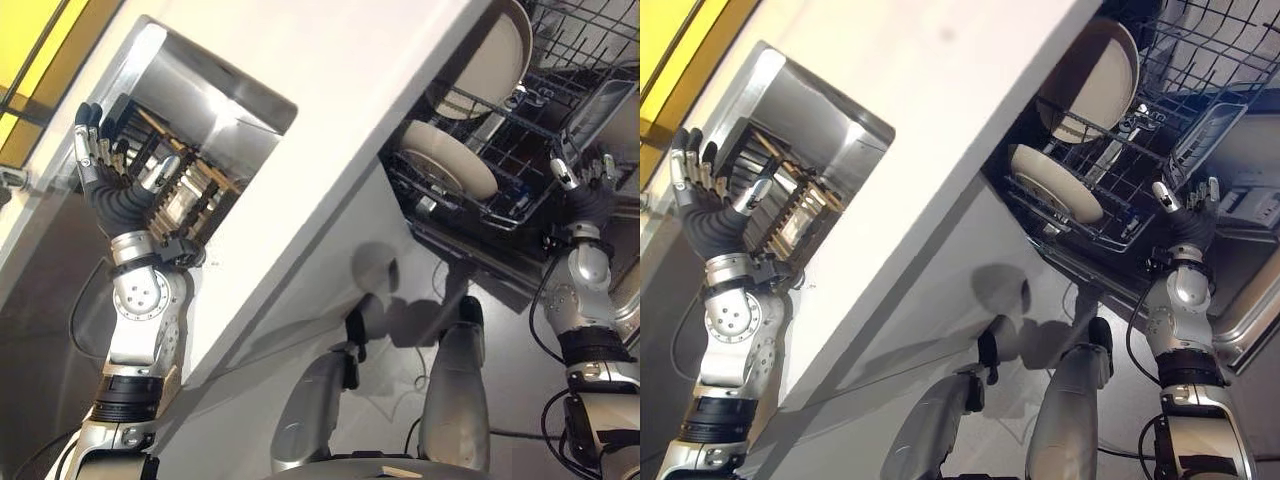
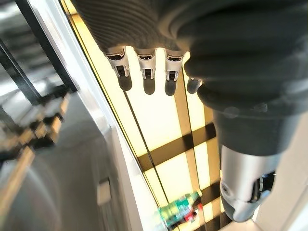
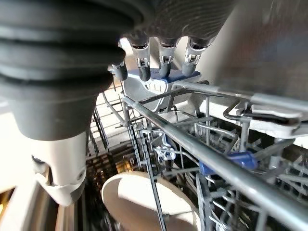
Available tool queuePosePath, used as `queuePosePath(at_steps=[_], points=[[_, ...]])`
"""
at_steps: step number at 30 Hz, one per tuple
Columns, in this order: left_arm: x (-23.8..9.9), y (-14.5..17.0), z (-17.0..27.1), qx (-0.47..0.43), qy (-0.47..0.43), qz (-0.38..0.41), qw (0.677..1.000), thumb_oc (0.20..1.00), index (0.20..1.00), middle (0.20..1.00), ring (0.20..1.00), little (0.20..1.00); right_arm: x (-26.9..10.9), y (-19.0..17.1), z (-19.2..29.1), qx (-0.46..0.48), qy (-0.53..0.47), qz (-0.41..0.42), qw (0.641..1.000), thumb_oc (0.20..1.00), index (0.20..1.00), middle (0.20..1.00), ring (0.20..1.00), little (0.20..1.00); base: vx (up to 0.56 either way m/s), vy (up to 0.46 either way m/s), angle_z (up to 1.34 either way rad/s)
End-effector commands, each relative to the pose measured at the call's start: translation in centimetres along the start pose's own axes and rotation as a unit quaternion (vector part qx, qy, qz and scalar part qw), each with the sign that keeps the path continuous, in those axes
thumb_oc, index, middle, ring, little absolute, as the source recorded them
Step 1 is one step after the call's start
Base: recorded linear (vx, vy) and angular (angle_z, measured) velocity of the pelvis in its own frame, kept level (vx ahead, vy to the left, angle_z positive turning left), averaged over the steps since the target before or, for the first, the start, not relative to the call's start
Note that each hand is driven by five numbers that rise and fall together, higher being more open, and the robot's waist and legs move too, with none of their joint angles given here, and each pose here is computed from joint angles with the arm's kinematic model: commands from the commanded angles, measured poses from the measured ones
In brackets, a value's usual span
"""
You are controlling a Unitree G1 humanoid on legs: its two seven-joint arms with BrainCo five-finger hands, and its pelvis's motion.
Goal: Pick up plates and place into dishwasher.
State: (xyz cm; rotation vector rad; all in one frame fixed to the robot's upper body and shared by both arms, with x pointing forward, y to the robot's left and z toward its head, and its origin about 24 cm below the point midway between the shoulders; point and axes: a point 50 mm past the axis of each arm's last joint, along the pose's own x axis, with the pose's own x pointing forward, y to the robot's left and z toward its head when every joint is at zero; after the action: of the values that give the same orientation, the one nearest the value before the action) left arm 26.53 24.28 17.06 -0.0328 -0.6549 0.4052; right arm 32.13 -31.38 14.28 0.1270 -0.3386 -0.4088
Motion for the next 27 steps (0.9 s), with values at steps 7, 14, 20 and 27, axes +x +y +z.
queuePosePath(at_steps=[7,14,20,27], points=[[0.4,0.4,0.8,-0.012,-0.013,0.007,1.0,1.0,1.0,1.0,1.0,1.0,2.6,12.0,8.6,0.014,-0.141,0.237,0.961,1.0,1.0,1.0,1.0,1.0,0.08,0.059,0.25],[0.4,0.9,0.7,-0.007,-0.01,-0.013,1.0,1.0,1.0,1.0,1.0,1.0,2.7,13.4,8.9,0.018,-0.145,0.244,0.959,1.0,1.0,1.0,1.0,1.0,0.02,-0.012,0.17],[0.3,1.0,0.8,-0.016,-0.011,-0.027,0.999,1.0,1.0,1.0,1.0,1.0,3.0,12.1,7.8,0.013,-0.129,0.225,0.966,1.0,1.0,1.0,1.0,1.0,-0.01,0.001,0.04],[0.7,0.5,1.0,-0.027,-0.025,-0.05,0.998,1.0,1.0,1.0,1.0,1.0,2.3,10.8,7.1,-0.022,-0.148,0.18,0.972,1.0,1.0,1.0,1.0,1.0,-0.06,-0.005,-0.1]])
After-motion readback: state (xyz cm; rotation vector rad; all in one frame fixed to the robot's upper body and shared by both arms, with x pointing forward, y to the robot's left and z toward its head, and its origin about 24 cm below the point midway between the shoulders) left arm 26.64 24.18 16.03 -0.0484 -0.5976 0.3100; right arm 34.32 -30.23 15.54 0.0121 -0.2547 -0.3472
